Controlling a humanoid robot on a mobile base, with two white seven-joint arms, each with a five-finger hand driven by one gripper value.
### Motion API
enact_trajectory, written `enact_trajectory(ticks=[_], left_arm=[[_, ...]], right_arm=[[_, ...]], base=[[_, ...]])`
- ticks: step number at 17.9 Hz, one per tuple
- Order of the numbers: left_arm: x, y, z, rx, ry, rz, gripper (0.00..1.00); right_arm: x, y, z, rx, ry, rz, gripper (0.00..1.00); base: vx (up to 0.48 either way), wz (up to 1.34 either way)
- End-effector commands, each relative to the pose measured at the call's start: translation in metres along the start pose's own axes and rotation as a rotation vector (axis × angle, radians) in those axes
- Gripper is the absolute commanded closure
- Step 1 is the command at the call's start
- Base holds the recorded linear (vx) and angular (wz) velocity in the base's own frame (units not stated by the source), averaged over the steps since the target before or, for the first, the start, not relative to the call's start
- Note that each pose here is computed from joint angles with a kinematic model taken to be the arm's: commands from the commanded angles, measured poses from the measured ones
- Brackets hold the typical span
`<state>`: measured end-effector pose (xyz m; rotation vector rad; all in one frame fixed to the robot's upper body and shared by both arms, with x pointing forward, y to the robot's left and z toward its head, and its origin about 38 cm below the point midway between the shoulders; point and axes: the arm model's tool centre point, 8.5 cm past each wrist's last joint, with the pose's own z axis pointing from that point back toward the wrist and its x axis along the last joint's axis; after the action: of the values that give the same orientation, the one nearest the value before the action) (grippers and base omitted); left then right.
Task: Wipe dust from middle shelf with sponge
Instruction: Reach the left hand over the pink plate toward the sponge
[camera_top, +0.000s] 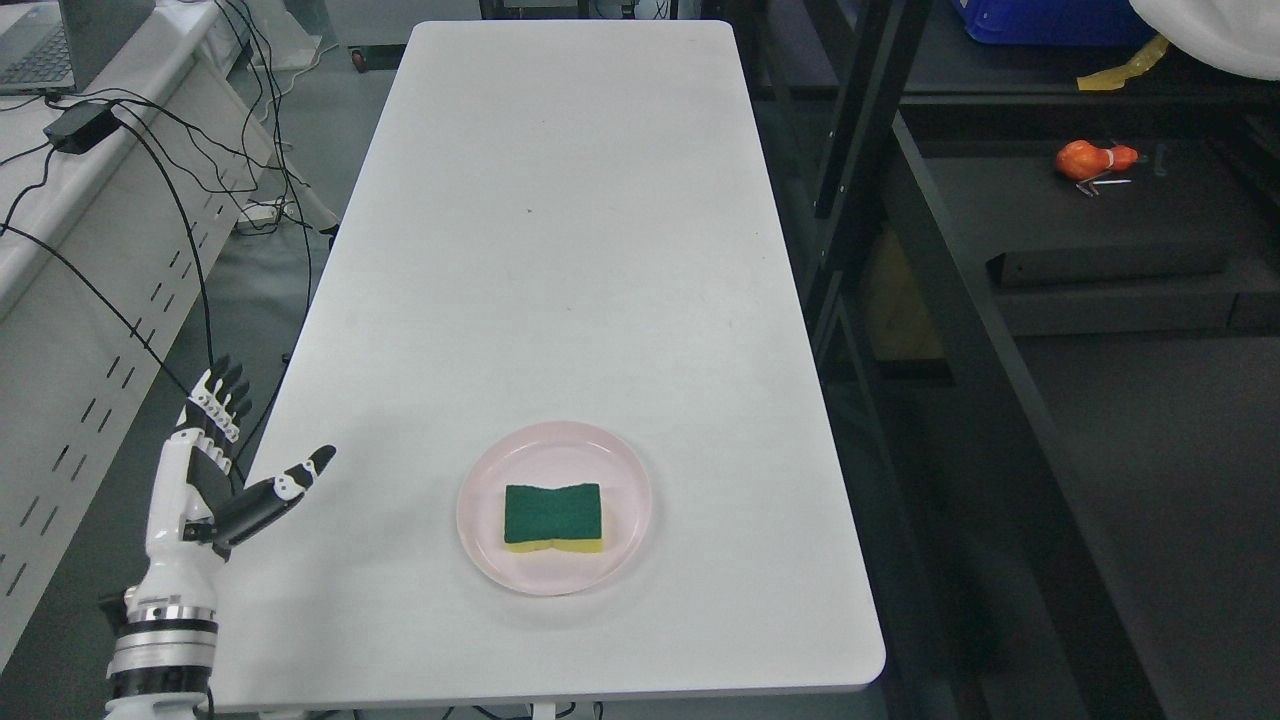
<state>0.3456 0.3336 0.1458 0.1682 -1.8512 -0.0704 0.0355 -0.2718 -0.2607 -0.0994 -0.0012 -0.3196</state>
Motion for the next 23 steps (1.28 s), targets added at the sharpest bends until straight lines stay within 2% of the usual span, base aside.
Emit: enact_trajectory(ticks=[1, 6, 10, 13, 15, 20, 23], left_arm=[[0.025, 0.005, -0.034, -0.288, -0.064, -0.232, 0.02], [0.05, -0.038, -0.036, -0.738, -0.319, -0.698, 0.05], [0.064, -0.039, -0.049, -0.957, -0.376, -1.019, 0.08], [0.061, -0.073, -0.044, -1.203, -0.43, -1.138, 0.13], [0.073, -0.084, -0.045, -1.265, -0.48, -1.203, 0.13], [0.103, -0.07, -0.075, -1.267, -0.469, -1.381, 0.12], [0.088, -0.088, -0.079, -1.293, -0.444, -1.42, 0.11]], right_arm=[[0.01, -0.01, 0.0, -0.015, -0.022, -0.001, 0.0], [0.01, -0.01, 0.0, -0.015, -0.022, -0.002, 0.0], [0.01, -0.01, 0.0, -0.015, -0.022, -0.002, 0.0], [0.01, -0.01, 0.0, -0.015, -0.022, -0.002, 0.0], [0.01, -0.01, 0.0, -0.015, -0.022, -0.002, 0.0], [0.01, -0.01, 0.0, -0.015, -0.022, -0.001, 0.0], [0.01, -0.01, 0.0, -0.015, -0.022, -0.001, 0.0]], base=[[0.0, 0.0], [0.0, 0.0], [0.0, 0.0], [0.0, 0.0], [0.0, 0.0], [0.0, 0.0], [0.0, 0.0]])
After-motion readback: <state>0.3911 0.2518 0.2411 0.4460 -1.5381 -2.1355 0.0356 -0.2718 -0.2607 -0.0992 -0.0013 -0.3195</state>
